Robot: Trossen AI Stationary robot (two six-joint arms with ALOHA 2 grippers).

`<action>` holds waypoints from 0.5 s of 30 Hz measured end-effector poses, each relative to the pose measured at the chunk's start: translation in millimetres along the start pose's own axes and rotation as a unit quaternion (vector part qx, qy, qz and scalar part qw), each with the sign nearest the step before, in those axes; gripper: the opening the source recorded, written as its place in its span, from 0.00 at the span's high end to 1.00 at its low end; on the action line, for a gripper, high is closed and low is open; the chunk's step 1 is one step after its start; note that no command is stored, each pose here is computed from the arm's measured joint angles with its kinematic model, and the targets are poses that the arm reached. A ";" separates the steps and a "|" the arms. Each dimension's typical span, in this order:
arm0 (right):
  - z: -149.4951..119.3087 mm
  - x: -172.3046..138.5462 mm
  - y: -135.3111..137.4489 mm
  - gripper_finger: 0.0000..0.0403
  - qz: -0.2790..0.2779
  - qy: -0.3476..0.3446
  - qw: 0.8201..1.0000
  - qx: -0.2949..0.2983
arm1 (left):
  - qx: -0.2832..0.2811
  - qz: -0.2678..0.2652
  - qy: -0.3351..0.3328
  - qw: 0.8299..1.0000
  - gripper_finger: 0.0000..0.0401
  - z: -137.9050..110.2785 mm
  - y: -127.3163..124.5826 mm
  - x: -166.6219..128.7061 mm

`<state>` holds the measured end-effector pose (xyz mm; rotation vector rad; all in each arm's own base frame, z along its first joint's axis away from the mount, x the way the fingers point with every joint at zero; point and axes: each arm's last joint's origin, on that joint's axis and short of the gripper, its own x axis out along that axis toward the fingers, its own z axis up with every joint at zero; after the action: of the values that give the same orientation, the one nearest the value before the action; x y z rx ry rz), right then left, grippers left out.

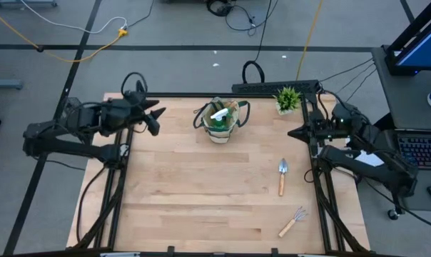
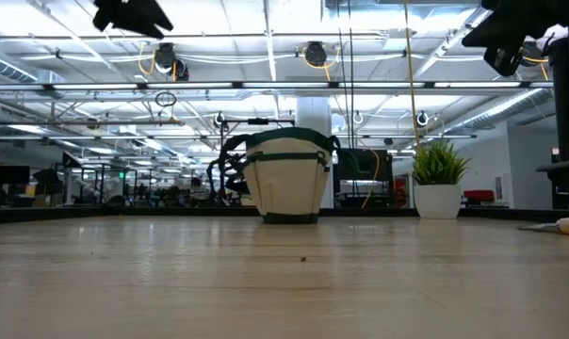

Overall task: Pick & Place Garden tools in Gardening bag
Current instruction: Put the brown trowel into the gardening bag

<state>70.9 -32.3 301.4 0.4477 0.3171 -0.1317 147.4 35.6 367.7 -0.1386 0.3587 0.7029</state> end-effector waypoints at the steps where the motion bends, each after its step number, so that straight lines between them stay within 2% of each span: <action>1: 3.8 -1.2 1.6 1.00 -0.002 0.006 1.000 0.004 | -0.003 -0.001 -0.001 1.000 0.54 -5.4 0.7 0.4; 7: 26.7 -7.8 9.3 1.00 -0.043 0.035 0.998 0.009 | -0.016 -0.013 -0.023 1.000 0.54 -34.0 5.1 1.3; 15: 57.4 -4.7 21.4 1.00 -0.065 0.050 0.996 -0.019 | -0.039 -0.028 -0.053 0.997 0.54 -62.6 11.6 -2.9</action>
<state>86.3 -38.5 360.6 0.3967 0.4463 -0.2309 120.5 27.3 310.4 -0.1845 0.2242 0.6656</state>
